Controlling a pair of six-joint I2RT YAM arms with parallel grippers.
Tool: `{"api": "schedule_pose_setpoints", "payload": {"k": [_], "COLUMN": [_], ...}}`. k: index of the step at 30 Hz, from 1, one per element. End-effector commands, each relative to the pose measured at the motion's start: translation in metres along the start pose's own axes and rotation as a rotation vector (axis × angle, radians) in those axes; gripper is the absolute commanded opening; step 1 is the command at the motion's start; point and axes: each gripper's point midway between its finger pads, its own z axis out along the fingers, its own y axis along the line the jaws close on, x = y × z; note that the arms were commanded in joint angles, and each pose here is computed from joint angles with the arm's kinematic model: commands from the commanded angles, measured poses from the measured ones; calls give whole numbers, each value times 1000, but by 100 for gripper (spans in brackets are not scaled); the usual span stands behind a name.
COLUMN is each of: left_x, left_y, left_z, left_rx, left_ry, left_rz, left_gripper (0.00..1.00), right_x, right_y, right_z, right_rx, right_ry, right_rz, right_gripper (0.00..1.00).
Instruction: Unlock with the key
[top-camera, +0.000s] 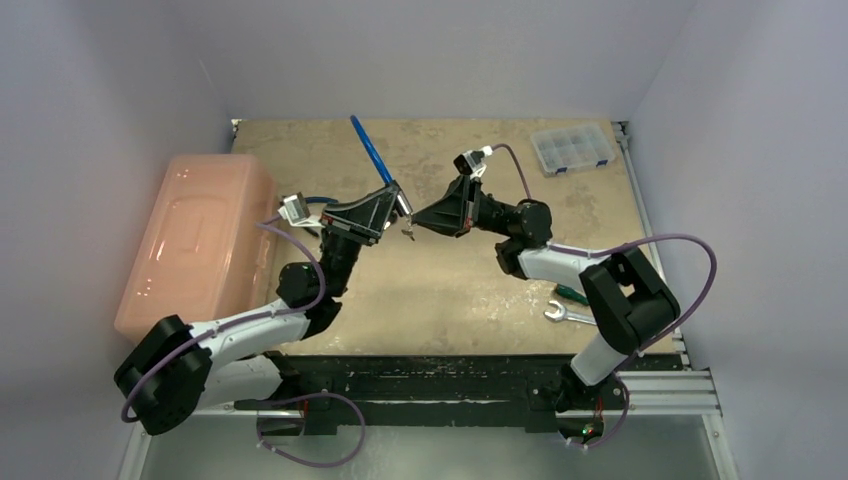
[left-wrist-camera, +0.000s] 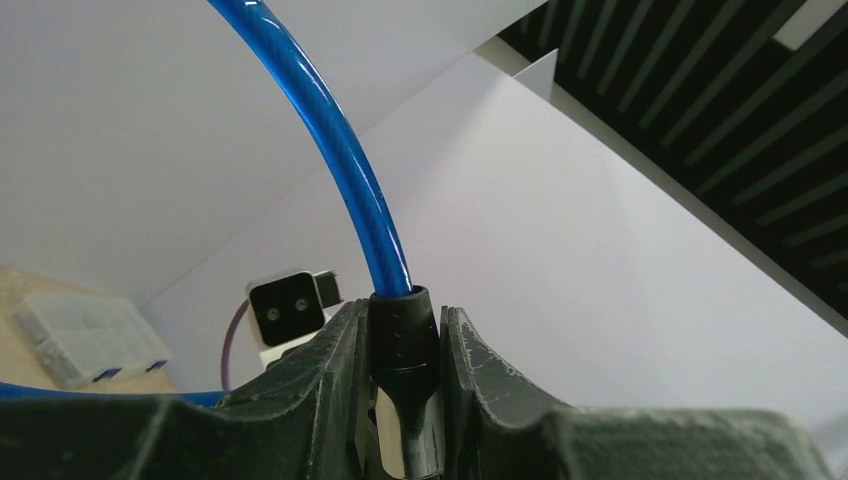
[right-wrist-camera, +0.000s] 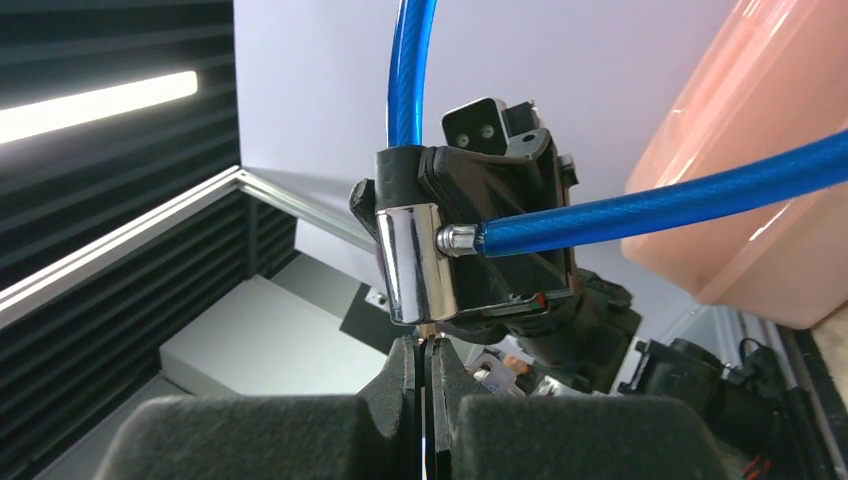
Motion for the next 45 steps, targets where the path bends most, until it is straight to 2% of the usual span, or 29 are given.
{"api": "schedule_pose_setpoints", "payload": {"k": [1,9,18,22,26,27,30,33,35,37,41,45], "left_x": [26,35,27,26,22,21,20,18,18,21,30,45], "left_y": [-65,-76,-68,-32,-7,-2,13,32,46,60,98,131], "left_z": [-17,-7,4,11,9,9,7,4,0,-4,-17,-33], "left_rx": [327,410,280,72,-48,-70,-139,-224,-285,-344,-506,-623], "left_ry": [135,152,156,163,154,151,144,129,124,121,121,147], "left_rz": [-48,-84,44,136,202,212,237,244,236,219,164,127], "left_gripper": [0,0,0,0,0,0,0,0,0,0,0,0], "right_x": [-20,-12,0,0,-1,-2,-7,-29,-36,-38,-27,-13], "right_y": [75,73,34,24,7,3,-9,-20,-20,-24,-47,-69], "right_z": [9,8,-14,-31,-47,-51,-61,-84,-100,-114,-128,-124], "right_rx": [-241,-217,-34,24,147,189,374,672,801,892,989,1016], "right_ry": [-90,-64,-70,-88,-111,-115,-141,-202,-205,-200,-141,-80], "right_rz": [-61,-47,-113,-140,-187,-209,-327,-542,-652,-689,-680,-667], "right_gripper": [0,0,1,22,34,40,59,76,82,85,87,89]}}
